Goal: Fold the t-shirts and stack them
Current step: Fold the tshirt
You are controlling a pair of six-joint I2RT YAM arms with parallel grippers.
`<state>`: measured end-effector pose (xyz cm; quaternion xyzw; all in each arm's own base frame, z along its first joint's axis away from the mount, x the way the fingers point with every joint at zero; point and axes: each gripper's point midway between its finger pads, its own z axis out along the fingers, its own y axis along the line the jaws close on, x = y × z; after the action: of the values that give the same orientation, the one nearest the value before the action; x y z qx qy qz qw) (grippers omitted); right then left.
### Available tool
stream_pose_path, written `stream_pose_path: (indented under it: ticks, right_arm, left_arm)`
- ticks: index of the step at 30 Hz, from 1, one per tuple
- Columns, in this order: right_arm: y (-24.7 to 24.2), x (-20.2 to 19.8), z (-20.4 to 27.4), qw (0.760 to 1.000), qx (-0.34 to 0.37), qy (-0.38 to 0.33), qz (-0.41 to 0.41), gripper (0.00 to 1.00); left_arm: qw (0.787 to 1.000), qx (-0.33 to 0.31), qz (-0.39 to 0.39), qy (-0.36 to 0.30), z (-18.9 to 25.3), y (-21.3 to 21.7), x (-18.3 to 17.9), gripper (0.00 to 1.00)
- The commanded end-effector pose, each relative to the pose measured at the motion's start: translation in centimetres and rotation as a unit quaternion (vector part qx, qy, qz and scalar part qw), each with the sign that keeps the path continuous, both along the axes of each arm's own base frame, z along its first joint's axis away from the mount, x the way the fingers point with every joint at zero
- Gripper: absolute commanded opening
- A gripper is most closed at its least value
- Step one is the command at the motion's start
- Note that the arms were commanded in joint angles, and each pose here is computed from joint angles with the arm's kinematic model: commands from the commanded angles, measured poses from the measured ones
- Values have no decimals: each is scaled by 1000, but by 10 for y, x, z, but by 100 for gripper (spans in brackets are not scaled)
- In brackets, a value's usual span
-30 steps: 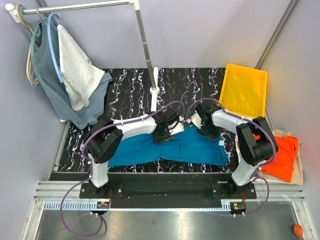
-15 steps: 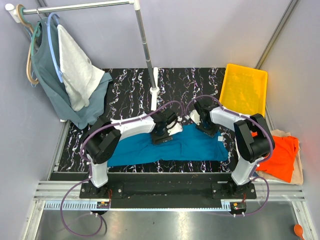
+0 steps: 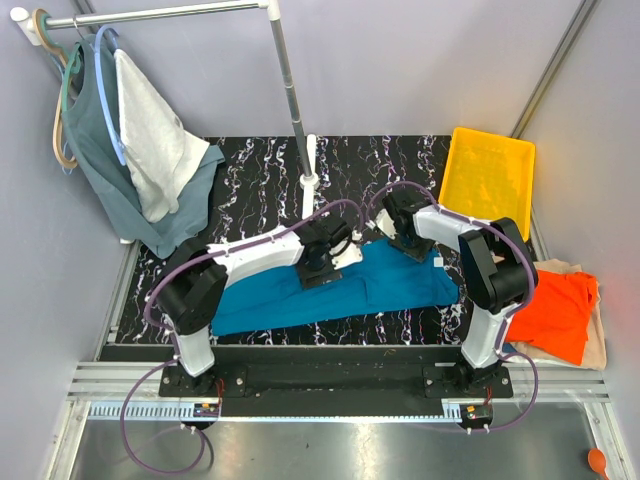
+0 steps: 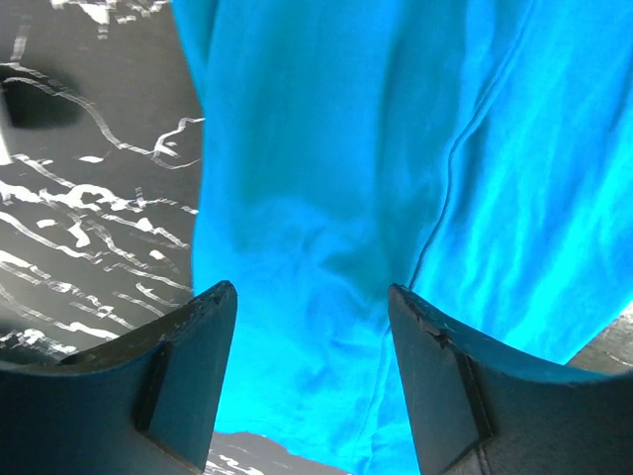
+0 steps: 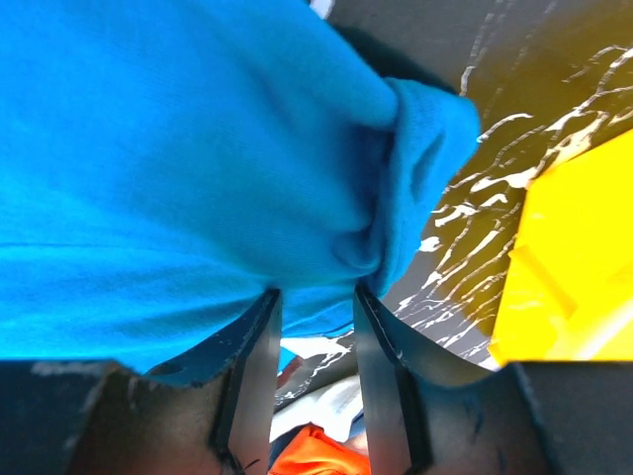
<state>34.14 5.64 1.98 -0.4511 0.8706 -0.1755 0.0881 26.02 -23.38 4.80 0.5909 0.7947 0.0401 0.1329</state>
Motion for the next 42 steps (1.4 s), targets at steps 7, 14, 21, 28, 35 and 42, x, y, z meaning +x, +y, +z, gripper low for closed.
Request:
stream_pose_path:
  ticks: [7,14,21,28,35,42]
  right_arm:
    - [3,24,48,995,29,-94,-26,54]
    - [20,15,66,987,104,-116,-42,74]
    - [34,14,42,985,136,-93,-43,88]
    - [39,11,28,985,147,-77,-48,92]
    - [40,23,3,987,133,-78,-44,95]
    - [38,68,-18,988,95,-112,-40,96]
  left_arm:
    - [997,-7,-2,-78,46,28,13,69]
    - [998,17,27,-62,21,90,20,70]
    - [998,43,28,-27,-16,117,14,75]
    - [998,53,18,10,-37,122,-2,87]
    - [997,63,4,53,-52,123,-18,99]
    - [992,89,-50,70,-50,111,-41,99]
